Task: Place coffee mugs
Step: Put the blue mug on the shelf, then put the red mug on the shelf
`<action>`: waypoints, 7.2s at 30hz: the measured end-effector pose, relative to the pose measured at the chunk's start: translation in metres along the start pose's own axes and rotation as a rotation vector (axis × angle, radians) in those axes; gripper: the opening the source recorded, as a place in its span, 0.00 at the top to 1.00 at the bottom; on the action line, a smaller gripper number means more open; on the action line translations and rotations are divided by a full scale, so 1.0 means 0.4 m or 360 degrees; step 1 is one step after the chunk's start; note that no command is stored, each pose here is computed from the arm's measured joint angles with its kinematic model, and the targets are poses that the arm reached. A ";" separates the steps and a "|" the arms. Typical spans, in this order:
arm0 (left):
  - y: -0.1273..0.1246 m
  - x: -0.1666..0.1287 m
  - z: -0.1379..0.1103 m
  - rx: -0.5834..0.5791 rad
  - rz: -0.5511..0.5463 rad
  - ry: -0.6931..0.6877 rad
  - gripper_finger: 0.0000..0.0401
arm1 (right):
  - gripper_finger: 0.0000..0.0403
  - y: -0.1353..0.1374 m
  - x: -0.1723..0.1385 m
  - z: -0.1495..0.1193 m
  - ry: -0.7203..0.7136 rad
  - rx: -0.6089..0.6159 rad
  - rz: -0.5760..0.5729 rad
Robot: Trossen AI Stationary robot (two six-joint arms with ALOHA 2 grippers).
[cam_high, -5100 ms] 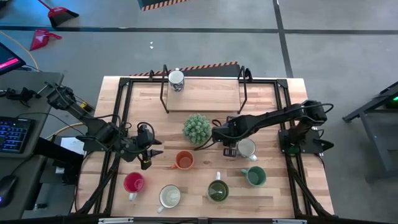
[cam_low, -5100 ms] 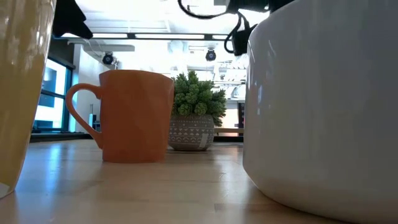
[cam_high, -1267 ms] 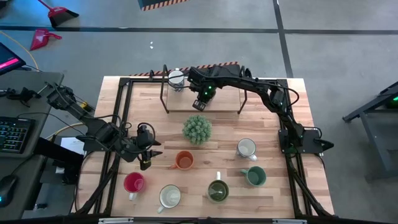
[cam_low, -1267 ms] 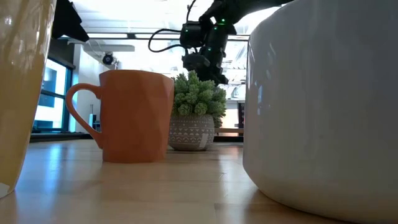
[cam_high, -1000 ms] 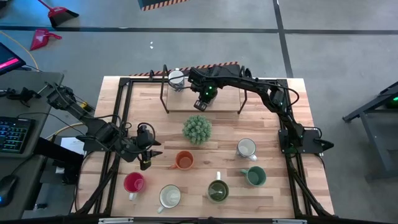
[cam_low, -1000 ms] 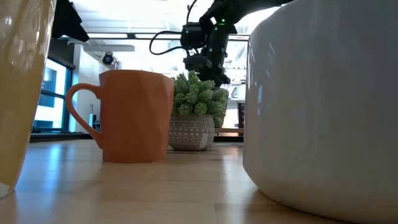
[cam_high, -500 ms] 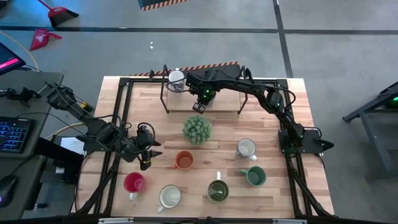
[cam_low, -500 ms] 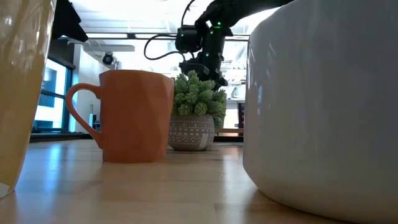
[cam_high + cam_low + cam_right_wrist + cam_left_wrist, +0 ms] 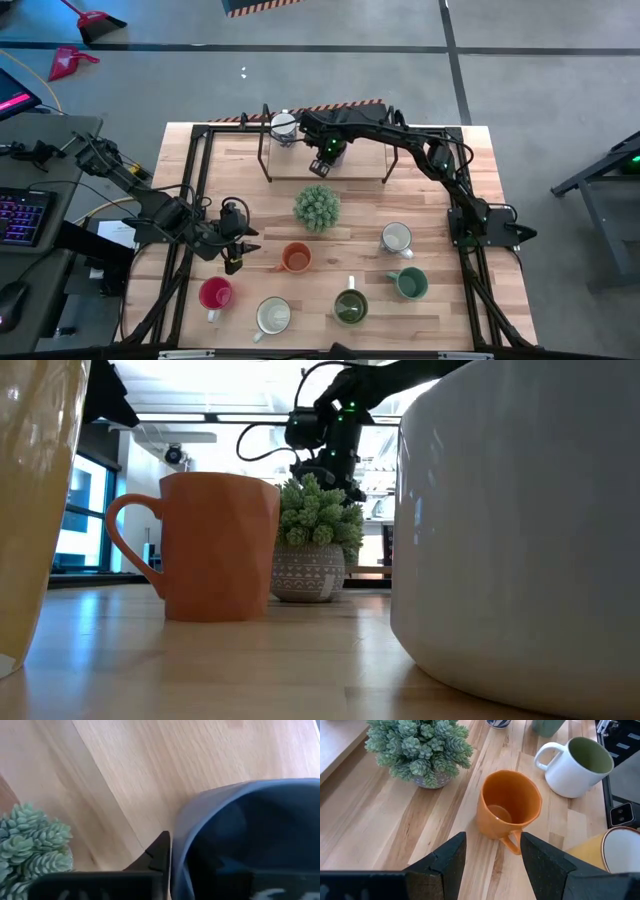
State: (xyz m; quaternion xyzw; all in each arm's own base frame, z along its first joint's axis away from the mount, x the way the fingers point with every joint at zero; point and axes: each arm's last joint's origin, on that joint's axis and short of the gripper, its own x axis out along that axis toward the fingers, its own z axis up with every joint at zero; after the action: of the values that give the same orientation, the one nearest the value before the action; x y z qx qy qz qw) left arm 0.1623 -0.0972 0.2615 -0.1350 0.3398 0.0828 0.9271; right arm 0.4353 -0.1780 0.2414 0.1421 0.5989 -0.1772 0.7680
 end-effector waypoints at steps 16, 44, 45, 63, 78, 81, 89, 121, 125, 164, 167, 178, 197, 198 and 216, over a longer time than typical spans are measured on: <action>0.000 0.000 0.000 -0.0001 0.0000 -0.0001 0.56 | 0.72 0.000 -0.092 -0.001 -0.0075 -0.0001 -0.0011; 0.000 0.000 0.000 0.0000 0.0001 0.0000 0.56 | 0.96 0.007 -0.067 -0.100 0.0305 0.0026 -0.0245; 0.000 0.000 0.000 0.0000 0.0001 0.0000 0.56 | 0.96 0.008 -0.061 -0.098 0.0285 0.0028 -0.0243; 0.000 0.000 0.000 -0.0028 0.0000 -0.0001 0.56 | 0.96 -0.020 -0.028 -0.059 0.0027 0.0035 -0.0206; 0.000 0.000 0.000 -0.0070 0.0001 -0.0001 0.56 | 0.96 -0.042 -0.028 -0.024 -0.0185 0.0065 -0.0177; 0.000 0.000 0.000 -0.0071 0.0001 -0.0001 0.56 | 0.96 -0.043 -0.026 -0.018 -0.0222 0.0070 -0.0174; 0.000 0.000 0.000 -0.0071 0.0001 -0.0001 0.56 | 0.96 -0.045 -0.029 0.000 -0.0338 0.0079 -0.0128; 0.000 0.000 0.000 -0.0069 0.0001 -0.0001 0.56 | 0.96 -0.038 0.021 0.011 -0.0300 0.0109 -0.0013; 0.000 0.000 0.000 -0.0070 0.0000 -0.0001 0.56 | 0.96 -0.016 -0.018 0.004 -0.0224 0.0089 0.0006; 0.002 0.000 0.008 -0.0058 0.0087 -0.0125 0.56 | 1.00 0.198 -0.487 -0.751 -0.1203 -0.0371 0.0597; -0.001 -0.001 0.015 -0.0064 0.0106 -0.0194 0.56 | 1.00 0.206 -0.388 -0.776 -0.1356 -0.0399 0.0637; 0.002 0.011 0.076 0.0106 0.0142 -0.0475 0.56 | 1.00 0.220 -0.191 -0.767 -0.1768 -0.0459 0.0689; 0.135 -0.181 0.118 0.0161 -0.0529 -0.0752 0.56 | 1.00 0.193 -0.232 -0.714 -0.1852 -0.0221 0.0744; 0.134 -0.184 0.112 0.0170 -0.0563 -0.0690 0.56 | 1.00 0.191 -0.231 -0.714 -0.1840 -0.0190 0.0754; 0.051 -0.194 0.069 0.0096 -0.0607 0.0792 0.56 | 1.00 0.183 -0.209 -0.718 -0.1686 -0.0025 0.0719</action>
State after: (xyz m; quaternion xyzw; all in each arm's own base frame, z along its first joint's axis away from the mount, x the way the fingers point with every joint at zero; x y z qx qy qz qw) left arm 0.1154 -0.0740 0.3282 -0.1847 0.5270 -0.1383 0.8179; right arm 0.1995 0.0200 0.2534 0.1525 0.0885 -0.0514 0.9830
